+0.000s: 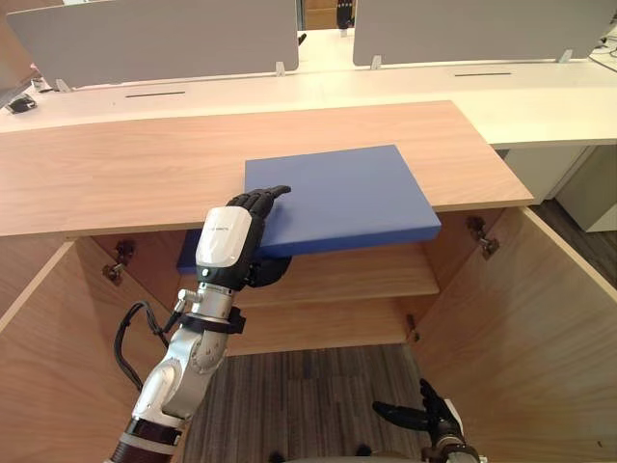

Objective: Walk over to the cabinet, pick up the folder, carry it to the office cabinet, place the folder inside the office cabinet, then close the office cabinet door

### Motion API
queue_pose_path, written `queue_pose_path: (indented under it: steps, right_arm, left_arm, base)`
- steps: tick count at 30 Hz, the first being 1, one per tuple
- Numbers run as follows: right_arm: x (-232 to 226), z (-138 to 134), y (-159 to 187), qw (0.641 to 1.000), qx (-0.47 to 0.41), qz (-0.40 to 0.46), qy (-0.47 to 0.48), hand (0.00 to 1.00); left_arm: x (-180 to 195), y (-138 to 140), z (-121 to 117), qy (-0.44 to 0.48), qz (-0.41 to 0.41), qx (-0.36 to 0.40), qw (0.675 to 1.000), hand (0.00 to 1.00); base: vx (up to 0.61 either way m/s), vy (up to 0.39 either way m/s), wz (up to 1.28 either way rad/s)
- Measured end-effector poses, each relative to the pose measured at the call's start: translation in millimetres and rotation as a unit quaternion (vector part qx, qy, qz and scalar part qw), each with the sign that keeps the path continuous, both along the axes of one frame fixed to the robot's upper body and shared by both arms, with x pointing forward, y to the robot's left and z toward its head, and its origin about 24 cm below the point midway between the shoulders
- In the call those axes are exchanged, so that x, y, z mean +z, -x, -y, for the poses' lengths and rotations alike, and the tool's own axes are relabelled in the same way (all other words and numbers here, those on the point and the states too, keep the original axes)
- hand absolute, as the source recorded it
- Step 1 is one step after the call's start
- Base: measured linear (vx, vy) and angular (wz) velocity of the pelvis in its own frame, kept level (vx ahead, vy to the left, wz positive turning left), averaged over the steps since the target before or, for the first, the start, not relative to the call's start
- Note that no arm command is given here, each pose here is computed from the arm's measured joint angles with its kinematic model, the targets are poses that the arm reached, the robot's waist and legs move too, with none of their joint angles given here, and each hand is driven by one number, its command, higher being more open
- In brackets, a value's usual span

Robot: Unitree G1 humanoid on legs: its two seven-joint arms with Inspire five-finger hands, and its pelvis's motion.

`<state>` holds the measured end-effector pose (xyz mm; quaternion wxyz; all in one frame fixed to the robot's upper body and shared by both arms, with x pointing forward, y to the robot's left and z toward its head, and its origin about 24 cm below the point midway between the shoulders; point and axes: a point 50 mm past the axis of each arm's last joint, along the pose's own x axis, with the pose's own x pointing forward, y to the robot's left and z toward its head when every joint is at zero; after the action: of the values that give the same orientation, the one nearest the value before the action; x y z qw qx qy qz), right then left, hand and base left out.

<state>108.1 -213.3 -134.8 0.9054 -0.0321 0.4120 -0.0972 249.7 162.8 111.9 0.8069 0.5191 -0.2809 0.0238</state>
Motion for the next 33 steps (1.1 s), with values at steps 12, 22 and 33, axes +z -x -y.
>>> queue_pose_path:
  steps: [12,22,33]
  right_arm:
    - [33,-2,-35,0.994,-0.009,0.110,-0.004,1.00]
    - [145,-13,-79,0.914,-0.036,0.398,-0.075,1.00]
    - [244,-42,-98,0.782,0.071,0.592,-0.183,1.00]
  left_arm:
    - [15,16,13,0.096,-0.014,-0.056,0.994,0.00]
    - [25,58,21,0.380,-0.072,-0.193,0.902,0.00]
    - [13,74,16,0.641,-0.175,-0.325,0.673,0.00]
  base:
    - [-0.01,-0.001,-0.07]
    - [-0.01,-0.012,-0.06]
    - [-0.01,-0.018,-0.04]
